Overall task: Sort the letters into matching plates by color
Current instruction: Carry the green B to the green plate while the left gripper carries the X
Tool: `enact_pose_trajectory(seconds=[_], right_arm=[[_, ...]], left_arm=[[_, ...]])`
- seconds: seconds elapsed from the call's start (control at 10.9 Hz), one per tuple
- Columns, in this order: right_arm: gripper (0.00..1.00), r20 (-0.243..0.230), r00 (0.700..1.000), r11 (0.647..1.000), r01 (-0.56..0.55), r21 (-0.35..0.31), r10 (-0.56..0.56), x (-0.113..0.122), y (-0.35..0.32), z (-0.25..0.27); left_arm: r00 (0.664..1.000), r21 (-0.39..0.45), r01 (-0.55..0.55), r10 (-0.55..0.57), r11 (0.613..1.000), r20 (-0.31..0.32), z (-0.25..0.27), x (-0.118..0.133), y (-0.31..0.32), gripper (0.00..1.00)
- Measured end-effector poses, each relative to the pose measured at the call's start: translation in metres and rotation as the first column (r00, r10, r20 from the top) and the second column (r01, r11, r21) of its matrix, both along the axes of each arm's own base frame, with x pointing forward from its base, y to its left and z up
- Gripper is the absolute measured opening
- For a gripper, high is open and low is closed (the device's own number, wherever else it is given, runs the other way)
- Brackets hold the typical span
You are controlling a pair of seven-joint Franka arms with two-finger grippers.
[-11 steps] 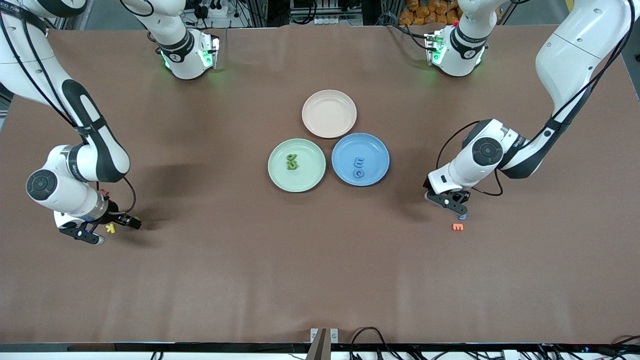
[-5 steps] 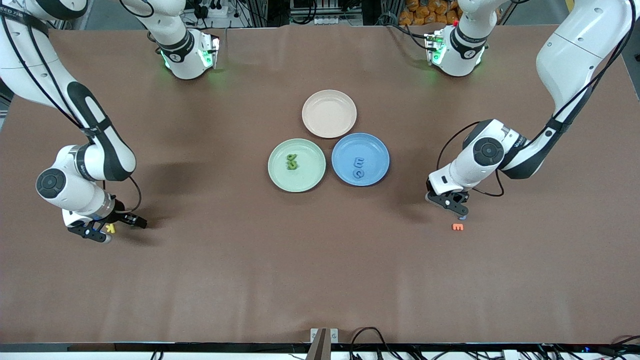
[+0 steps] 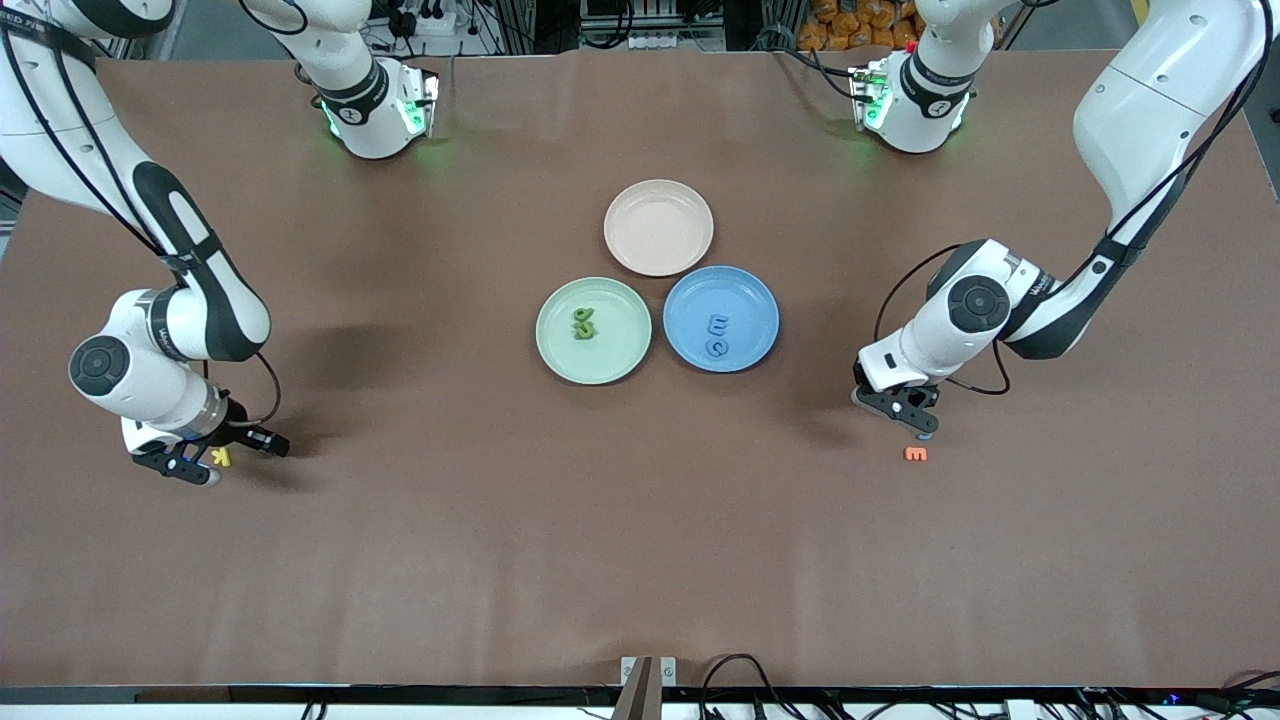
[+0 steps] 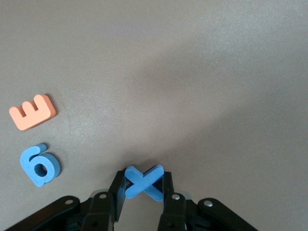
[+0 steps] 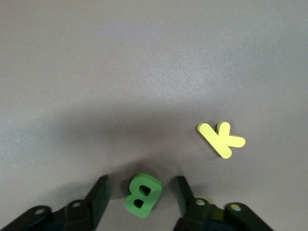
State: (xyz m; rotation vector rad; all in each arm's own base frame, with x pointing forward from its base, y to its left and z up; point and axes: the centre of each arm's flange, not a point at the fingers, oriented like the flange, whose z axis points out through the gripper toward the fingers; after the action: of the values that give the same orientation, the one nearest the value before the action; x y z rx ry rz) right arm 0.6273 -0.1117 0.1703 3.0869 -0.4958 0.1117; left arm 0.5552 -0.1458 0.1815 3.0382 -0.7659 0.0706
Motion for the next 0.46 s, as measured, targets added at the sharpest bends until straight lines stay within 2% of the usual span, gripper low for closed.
enact_pose_trajectory(seconds=[0.18,0.28,0.46], right_arm=[[0.37,0.006,1.0,1.0,-0.003,-0.006,0.003,0.0006,-0.0017,0.0043],[0.28,0.006,1.0,1.0,-0.002,-0.007,0.002,0.0005,-0.0023,0.0048],[0.28,0.006,1.0,1.0,-0.004,-0.007,0.004,0.0005,-0.0021,0.0048]], left_arm=[[1.0,-0.002,-0.002,0.002,1.0,0.009,0.0032,0.0036,-0.0003,0.34],[1.0,-0.003,-0.003,0.003,1.0,0.013,0.0048,0.005,-0.0009,0.34],[1.0,-0.01,-0.008,0.008,1.0,0.018,0.009,0.0048,-0.01,0.34]])
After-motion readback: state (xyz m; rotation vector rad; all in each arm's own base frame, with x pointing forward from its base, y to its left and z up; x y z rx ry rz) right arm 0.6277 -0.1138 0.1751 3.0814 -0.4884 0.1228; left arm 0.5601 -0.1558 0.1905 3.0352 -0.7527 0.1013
